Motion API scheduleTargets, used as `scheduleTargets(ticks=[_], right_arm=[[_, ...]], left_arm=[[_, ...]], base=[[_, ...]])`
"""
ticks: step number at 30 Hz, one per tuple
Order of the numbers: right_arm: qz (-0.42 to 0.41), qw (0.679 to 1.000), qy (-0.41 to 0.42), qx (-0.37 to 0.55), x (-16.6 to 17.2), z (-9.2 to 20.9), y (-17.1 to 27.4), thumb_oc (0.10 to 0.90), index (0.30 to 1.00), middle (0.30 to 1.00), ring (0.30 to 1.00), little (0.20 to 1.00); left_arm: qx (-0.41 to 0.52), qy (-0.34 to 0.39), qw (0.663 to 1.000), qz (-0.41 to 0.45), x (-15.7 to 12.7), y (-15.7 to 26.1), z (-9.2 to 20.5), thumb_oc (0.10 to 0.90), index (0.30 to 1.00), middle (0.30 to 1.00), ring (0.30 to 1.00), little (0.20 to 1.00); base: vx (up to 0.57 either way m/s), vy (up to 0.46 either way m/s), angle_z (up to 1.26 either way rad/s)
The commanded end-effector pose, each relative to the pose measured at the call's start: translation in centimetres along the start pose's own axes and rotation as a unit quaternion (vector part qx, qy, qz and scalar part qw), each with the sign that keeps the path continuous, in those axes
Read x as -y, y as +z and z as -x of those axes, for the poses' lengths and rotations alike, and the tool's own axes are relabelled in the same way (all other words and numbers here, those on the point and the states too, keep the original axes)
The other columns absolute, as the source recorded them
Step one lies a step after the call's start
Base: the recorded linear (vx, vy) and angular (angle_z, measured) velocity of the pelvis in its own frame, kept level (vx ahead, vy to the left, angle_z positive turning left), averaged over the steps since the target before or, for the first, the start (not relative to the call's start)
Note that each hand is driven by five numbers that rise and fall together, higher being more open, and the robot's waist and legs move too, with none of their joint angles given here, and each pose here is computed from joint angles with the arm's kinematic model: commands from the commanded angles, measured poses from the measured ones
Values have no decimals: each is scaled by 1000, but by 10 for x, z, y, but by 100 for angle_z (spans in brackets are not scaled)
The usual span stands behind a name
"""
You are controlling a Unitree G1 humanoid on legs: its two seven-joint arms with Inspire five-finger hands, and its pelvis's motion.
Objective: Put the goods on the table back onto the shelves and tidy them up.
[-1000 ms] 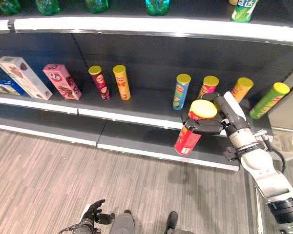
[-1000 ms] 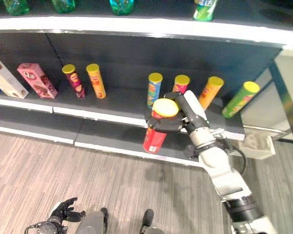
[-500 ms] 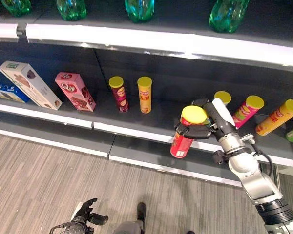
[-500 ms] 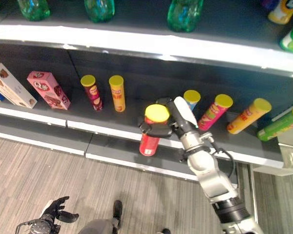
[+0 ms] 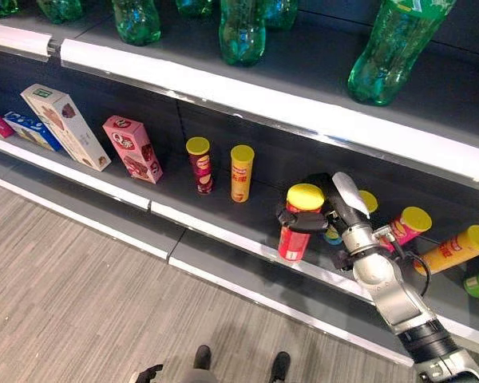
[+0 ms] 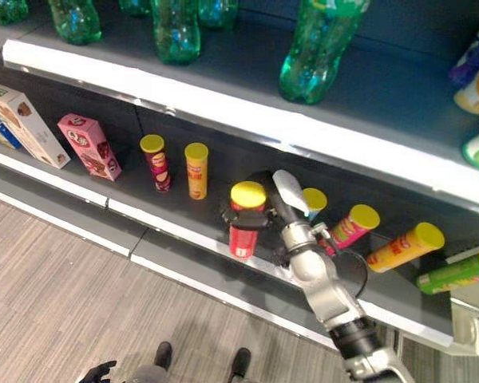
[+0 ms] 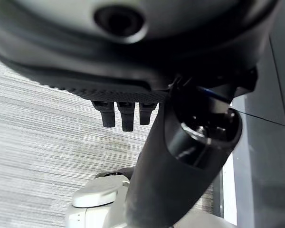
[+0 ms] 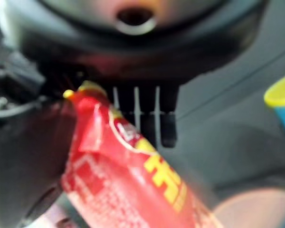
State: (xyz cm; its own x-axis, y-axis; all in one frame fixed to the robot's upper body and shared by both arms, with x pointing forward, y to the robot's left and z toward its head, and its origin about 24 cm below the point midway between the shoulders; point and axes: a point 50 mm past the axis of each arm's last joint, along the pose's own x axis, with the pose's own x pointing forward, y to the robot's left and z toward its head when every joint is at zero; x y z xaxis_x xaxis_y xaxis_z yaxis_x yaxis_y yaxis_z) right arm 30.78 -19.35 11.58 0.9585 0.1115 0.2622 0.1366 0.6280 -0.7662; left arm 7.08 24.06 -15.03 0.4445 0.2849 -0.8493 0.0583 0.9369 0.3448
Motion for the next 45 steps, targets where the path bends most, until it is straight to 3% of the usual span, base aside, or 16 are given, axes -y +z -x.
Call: scheduleTargets(ticks=[1, 7, 9, 20, 45], right_arm=[[-2, 985, -135, 109, 42, -31, 47, 400, 300, 300, 300, 300], [-1, 977, -194, 92, 54, -44, 45, 400, 300, 300, 300, 300], [3, 958, -275, 87, 77, -52, 47, 400, 300, 300, 300, 300], [52, 909, -410, 59, 129, -58, 38, 400, 300, 300, 300, 300], [78, 879, -469, 22, 157, -68, 29, 400, 300, 300, 300, 300]], left_arm=[[28, 34, 998, -41, -21, 16, -6, 800, 900, 900, 900, 900], [55, 35, 997, -42, -20, 28, -7, 800, 900, 900, 900, 900], [95, 36, 994, -44, -18, 49, -8, 800, 900, 900, 900, 900], [157, 35, 986, -51, -12, 79, -7, 800, 900, 900, 900, 900], [198, 25, 978, -67, 0, 103, -6, 800, 900, 900, 900, 900]], base=[[-41, -22, 10], [-50, 7, 7], [-77, 69, 14], [-17, 46, 9], [4, 8, 4]])
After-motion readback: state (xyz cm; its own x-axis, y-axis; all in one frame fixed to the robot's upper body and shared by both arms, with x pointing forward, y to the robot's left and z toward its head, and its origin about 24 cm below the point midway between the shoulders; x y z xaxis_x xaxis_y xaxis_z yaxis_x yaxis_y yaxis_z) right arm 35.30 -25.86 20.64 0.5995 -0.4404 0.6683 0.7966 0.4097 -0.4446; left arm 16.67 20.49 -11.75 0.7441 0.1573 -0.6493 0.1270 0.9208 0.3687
